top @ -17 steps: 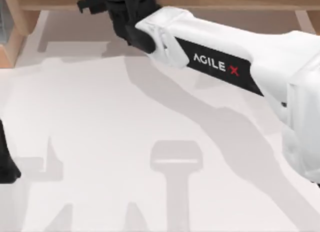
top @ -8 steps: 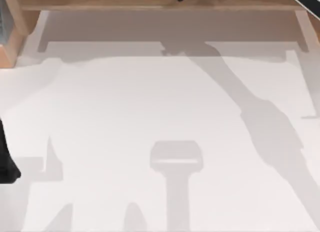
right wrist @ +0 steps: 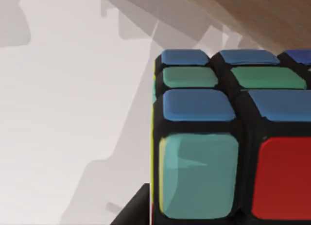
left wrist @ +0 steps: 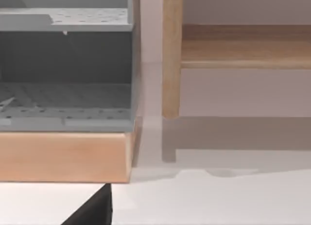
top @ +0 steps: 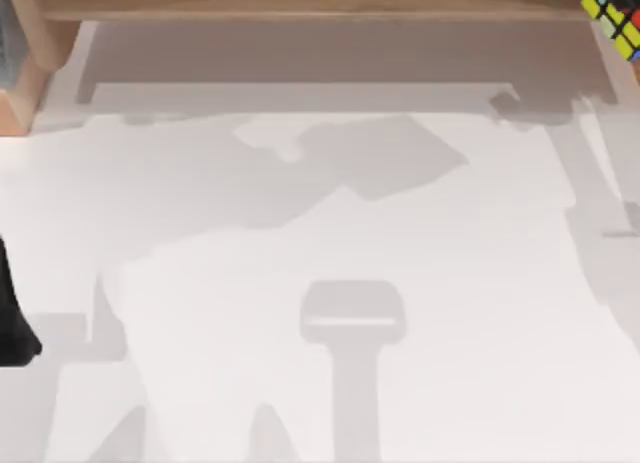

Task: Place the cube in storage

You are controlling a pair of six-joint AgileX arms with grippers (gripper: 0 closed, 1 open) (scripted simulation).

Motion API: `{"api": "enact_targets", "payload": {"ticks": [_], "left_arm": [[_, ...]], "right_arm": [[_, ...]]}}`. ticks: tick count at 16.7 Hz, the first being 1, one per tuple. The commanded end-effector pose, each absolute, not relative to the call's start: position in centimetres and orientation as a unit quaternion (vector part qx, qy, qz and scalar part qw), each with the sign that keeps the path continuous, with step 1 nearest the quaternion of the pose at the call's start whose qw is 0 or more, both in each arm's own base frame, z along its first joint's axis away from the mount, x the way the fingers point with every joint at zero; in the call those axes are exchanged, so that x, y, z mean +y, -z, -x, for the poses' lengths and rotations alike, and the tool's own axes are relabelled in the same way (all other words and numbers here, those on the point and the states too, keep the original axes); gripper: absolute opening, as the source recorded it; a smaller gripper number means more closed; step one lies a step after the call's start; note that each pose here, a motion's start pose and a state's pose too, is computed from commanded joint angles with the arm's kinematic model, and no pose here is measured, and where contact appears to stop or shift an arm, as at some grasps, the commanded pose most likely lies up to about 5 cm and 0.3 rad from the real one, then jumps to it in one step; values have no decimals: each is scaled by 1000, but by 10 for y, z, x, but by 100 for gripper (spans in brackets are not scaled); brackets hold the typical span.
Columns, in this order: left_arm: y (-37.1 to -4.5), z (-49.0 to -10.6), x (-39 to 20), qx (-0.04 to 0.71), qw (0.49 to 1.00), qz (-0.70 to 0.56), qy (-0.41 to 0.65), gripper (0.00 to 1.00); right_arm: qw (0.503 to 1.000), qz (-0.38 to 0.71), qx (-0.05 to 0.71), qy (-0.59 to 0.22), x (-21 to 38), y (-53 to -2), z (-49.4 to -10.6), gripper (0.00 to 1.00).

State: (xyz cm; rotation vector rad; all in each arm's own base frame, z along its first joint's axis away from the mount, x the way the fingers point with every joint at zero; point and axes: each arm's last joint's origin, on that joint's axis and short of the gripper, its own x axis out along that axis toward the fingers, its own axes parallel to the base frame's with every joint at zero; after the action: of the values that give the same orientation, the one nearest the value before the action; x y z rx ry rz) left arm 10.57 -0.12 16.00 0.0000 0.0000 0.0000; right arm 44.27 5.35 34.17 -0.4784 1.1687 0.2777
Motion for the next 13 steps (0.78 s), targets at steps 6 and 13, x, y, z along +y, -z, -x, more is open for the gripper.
{"api": "enact_targets", "payload": {"ticks": [6,13], "left_arm": [[-160,-106,-1,0,1000,0,0,100],[-160,-106,-1,0,1000,0,0,100]], "right_arm": [[766,107,632,-45,-91,-317,-445,0],[719,3,695,0,-176,-204,-472,0]]}}
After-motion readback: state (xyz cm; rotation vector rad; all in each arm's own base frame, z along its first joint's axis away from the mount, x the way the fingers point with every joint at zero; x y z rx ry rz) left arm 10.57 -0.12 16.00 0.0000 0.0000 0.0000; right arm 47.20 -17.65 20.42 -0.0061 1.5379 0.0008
